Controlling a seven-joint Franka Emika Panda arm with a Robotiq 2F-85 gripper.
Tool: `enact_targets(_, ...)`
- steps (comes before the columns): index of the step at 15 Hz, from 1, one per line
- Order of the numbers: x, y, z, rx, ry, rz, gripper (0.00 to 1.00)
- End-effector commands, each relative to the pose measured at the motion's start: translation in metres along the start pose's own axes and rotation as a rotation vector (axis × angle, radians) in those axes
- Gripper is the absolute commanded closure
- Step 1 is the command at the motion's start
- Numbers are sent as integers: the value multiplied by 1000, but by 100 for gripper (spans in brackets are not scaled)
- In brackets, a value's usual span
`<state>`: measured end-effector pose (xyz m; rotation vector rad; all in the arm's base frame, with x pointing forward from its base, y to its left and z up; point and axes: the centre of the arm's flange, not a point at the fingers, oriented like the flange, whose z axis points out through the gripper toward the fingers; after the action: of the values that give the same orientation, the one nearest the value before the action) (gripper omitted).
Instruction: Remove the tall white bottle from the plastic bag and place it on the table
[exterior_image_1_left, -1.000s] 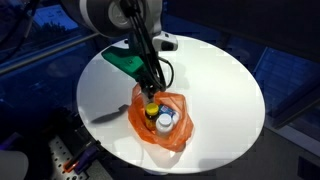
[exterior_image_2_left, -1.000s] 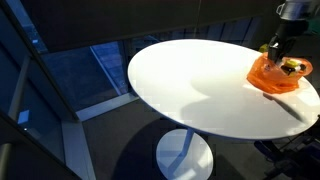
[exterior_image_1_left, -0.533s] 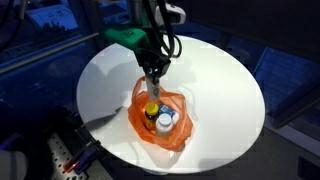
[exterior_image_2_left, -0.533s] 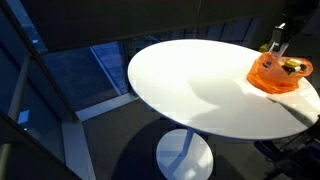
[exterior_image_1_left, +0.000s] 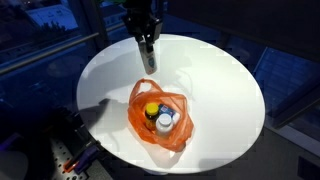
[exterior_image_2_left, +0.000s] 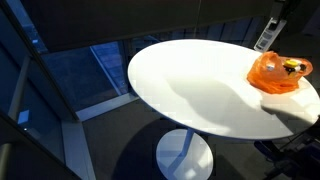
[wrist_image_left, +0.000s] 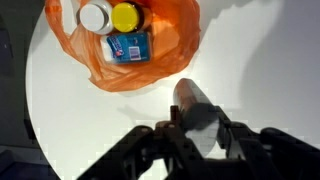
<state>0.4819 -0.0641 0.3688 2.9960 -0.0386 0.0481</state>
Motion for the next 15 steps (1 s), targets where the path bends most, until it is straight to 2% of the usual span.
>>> enact_targets(1,7,-35,-25,31,26,-41,89)
enact_targets(7,10,-90,-3,78,-18,-108,89)
enact_targets(11,8,-101,39,60,-90,-116,89)
enact_targets(15,6,-105,76,78,-163,-118,89)
